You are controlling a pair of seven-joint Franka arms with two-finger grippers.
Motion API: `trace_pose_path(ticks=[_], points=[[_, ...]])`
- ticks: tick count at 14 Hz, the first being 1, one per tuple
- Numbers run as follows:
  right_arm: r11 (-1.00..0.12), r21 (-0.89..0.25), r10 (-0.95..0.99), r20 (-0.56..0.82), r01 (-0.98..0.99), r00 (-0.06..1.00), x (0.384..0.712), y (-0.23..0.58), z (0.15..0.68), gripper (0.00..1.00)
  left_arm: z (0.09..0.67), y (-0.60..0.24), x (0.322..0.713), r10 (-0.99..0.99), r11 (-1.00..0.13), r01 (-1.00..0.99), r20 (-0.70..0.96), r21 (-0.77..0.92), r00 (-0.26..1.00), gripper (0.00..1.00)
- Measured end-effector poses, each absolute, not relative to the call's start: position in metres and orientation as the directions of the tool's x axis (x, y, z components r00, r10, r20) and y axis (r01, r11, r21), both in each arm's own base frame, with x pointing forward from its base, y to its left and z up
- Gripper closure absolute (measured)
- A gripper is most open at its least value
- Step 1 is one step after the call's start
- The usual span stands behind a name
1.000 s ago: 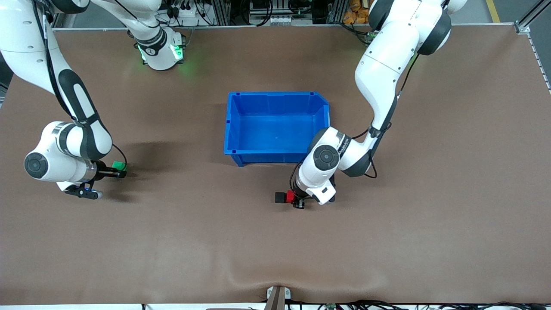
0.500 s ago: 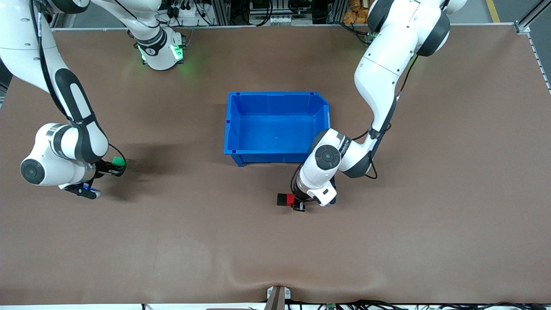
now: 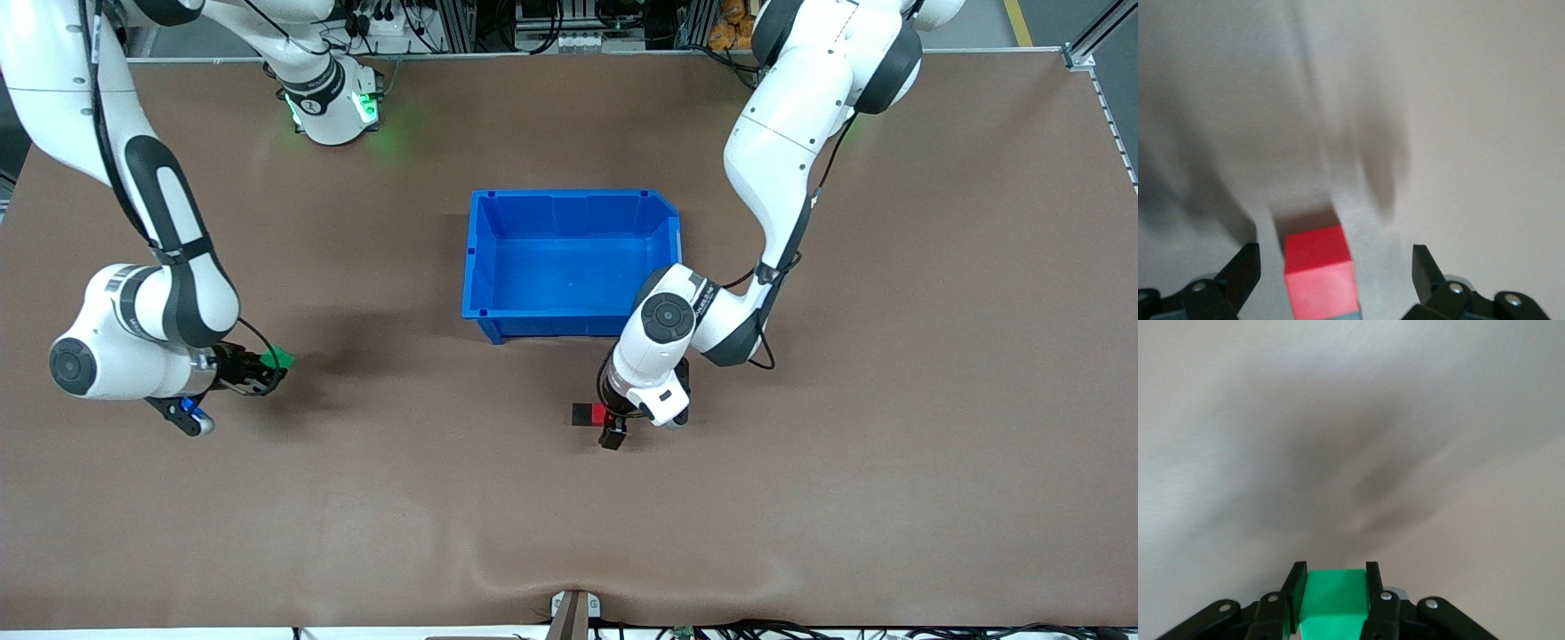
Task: Attach green and red cubes to black cube
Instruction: 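Set the red cube against the black cube while the right gripper grasps green, then open the left gripper and withdraw while the right gripper carries the green cube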
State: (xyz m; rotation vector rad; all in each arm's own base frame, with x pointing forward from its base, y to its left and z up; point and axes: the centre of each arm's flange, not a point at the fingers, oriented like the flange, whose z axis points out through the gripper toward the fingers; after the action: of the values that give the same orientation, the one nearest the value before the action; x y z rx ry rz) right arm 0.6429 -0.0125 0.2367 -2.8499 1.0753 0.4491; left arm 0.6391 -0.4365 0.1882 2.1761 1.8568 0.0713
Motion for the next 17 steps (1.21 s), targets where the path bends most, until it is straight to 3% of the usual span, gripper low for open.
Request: trace_pose_path(ticks=[5, 11, 14, 17], points=[[-0.569, 0.094, -0.806, -0.263, -0.817, 0.531, 0.656, 0.071, 0.261, 0.6, 0.258, -0.399, 0.669, 0.98, -0.143, 0.953, -0.098, 0.267, 0.175, 0.0], [-0.348, 0.12, -0.912, -0.273, -0.93, 0.306, 0.668, 0.124, 0.263, 0.6, 0.357, -0.268, 0.721, 0.979, -0.182, 0.941, -0.04, 0.286, 0.202, 0.0], [-0.255, 0.112, -0.929, -0.302, -0.96, 0.212, 0.674, 0.153, 0.261, 0.6, 0.385, -0.201, 0.72, 0.965, -0.24, 0.93, -0.034, 0.279, 0.259, 0.0], [-0.139, 0.108, -0.952, -0.288, -0.984, 0.103, 0.684, 0.18, 0.262, 0.6, 0.395, -0.156, 0.695, 0.922, -0.362, 0.898, -0.045, 0.25, 0.384, 0.0]])
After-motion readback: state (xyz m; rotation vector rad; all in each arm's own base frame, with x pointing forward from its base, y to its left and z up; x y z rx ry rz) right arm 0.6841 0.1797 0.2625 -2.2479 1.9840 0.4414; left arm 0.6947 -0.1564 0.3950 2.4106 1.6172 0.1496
